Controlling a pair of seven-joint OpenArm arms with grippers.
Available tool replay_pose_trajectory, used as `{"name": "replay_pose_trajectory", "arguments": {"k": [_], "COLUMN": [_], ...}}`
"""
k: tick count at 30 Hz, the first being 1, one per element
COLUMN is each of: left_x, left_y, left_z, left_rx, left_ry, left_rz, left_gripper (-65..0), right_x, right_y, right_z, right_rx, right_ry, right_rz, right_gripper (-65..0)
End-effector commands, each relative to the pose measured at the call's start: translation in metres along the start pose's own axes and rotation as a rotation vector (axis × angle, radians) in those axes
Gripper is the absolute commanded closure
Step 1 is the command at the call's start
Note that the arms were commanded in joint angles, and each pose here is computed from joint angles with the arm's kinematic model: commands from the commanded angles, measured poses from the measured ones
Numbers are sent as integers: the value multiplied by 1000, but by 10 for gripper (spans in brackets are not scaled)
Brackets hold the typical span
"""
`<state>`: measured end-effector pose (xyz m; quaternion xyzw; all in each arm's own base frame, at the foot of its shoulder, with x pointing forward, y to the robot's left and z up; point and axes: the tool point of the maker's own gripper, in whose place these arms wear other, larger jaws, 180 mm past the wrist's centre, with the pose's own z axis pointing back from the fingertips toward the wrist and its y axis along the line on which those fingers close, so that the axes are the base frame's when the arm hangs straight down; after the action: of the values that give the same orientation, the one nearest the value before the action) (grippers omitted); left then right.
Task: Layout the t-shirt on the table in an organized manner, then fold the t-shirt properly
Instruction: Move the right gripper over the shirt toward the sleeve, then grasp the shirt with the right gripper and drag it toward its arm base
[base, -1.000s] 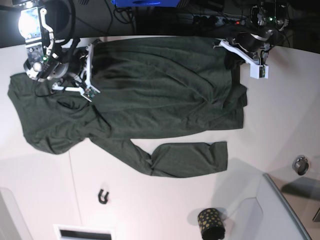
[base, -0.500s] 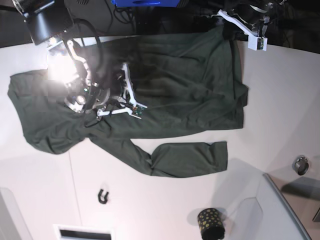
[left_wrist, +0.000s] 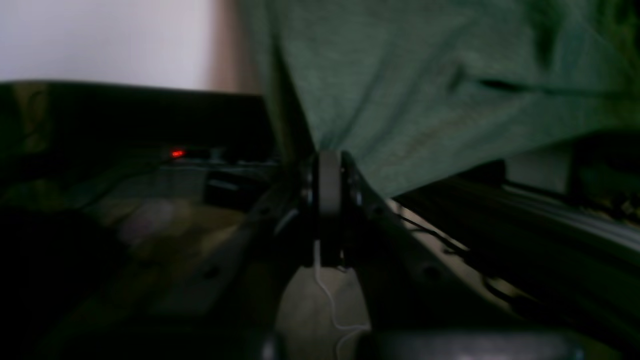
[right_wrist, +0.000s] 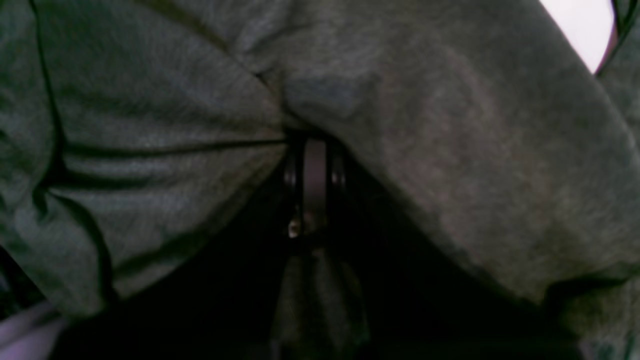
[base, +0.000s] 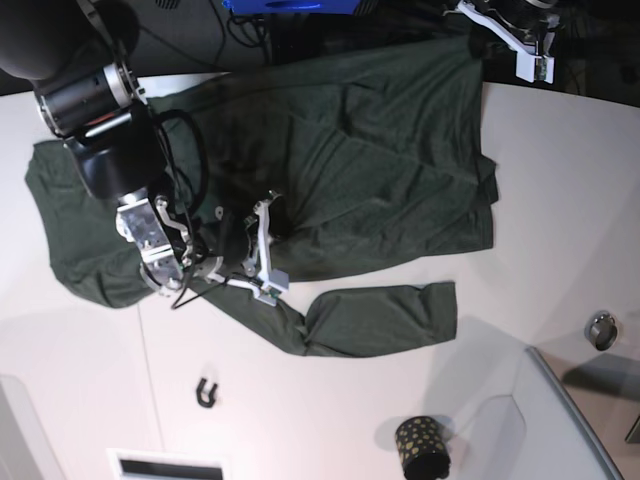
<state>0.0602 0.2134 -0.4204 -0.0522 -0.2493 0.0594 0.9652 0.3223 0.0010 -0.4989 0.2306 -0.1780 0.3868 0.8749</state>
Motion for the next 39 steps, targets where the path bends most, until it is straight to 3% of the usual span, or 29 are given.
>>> {"name": "replay_pose_trajectory", "arguments": {"k": [1,5,17,21,26,28,31,39], "left_x": [5,14,29,40,59,60,54,61], "left_y": [7,24,24,24,28,29,34,30], "left_z": [5,9,4,-1,-16,-22,-33,-42], "left_rx": [16,63,62,60,131,173,215,209], "left_ry": [-20,-45,-82,-110,-137,-130,-97,-114], "left_rz": [-8,-4,-4,-2,-114,-175,-233,-213], "left_gripper": [0,0,0,0,0,0,0,0], "right_x": [-8,10,17,22,26,31,53,73], "right_y": [-18,-54,-116,-131,-145,-136,-102,-38], "right_z": [4,10,43,52,65,69,87,139], "right_rx": [-62,-224,-453,-533,-636,-603,-513,-526], "right_ry": [55,-3,-17,-62,-95,-122,-157,-177], "right_rz": [8,-92,-197,-228,-296,-309,-209,-67], "right_gripper": [-14,-14,-14,-14,-14,0,0,-2]}}
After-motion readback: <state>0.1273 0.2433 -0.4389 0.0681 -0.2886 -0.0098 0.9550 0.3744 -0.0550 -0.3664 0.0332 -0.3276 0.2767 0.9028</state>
